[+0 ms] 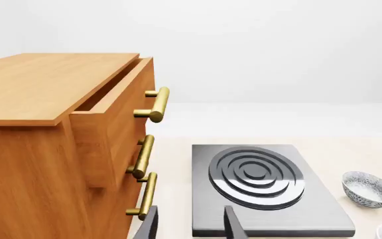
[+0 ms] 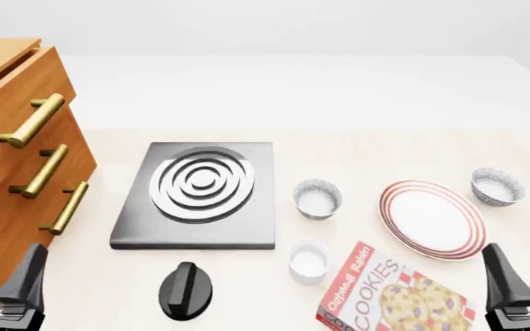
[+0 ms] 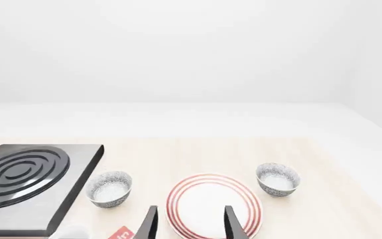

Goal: Pick the akita bowl next to the plate and place it on the plate.

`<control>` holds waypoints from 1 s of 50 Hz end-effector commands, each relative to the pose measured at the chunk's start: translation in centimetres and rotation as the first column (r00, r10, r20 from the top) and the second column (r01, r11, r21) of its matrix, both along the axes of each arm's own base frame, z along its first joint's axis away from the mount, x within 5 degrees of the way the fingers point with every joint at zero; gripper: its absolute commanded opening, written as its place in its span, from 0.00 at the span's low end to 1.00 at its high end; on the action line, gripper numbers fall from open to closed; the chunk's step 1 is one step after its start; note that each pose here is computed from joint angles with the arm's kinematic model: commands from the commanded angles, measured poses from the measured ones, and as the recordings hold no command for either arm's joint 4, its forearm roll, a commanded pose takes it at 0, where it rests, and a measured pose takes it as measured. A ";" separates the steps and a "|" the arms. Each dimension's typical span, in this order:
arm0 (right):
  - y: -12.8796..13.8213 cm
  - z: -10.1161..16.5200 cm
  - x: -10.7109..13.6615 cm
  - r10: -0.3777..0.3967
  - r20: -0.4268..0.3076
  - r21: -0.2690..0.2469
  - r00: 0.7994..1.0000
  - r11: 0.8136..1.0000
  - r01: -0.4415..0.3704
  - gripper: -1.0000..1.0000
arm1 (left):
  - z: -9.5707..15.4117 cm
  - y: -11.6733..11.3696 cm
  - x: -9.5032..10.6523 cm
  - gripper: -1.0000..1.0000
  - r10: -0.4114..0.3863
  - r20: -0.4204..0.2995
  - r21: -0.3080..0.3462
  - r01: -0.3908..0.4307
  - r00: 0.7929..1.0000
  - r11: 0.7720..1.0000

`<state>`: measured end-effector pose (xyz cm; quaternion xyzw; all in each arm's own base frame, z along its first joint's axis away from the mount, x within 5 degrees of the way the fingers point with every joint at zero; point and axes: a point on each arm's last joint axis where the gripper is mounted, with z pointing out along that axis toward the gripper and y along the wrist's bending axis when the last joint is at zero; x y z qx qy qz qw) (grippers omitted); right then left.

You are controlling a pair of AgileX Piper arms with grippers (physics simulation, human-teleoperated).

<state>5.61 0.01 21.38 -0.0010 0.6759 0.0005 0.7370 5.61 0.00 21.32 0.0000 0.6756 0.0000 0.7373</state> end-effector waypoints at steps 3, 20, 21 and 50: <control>0.0 0.1 0.0 0.006 -0.004 -0.005 1.000 1.000 -0.006 1.00 | 0.0 0.0 0.0 1.00 0.000 0.000 0.000 0.000 1.000 1.000; 0.0 0.1 0.0 0.004 -0.006 -0.003 1.000 1.000 -0.004 1.00 | 0.0 0.0 0.0 1.00 0.000 0.000 0.000 0.000 1.000 1.000; 0.0 0.2 0.1 0.004 -0.006 -0.003 1.000 1.000 -0.004 1.00 | 0.0 0.0 0.0 1.00 0.000 0.000 0.000 0.000 1.000 1.000; 0.1 2.7 1.3 0.020 0.014 -0.007 1.000 1.000 -0.020 1.00 | 0.0 0.0 0.0 1.00 0.000 0.000 0.000 0.000 1.000 1.000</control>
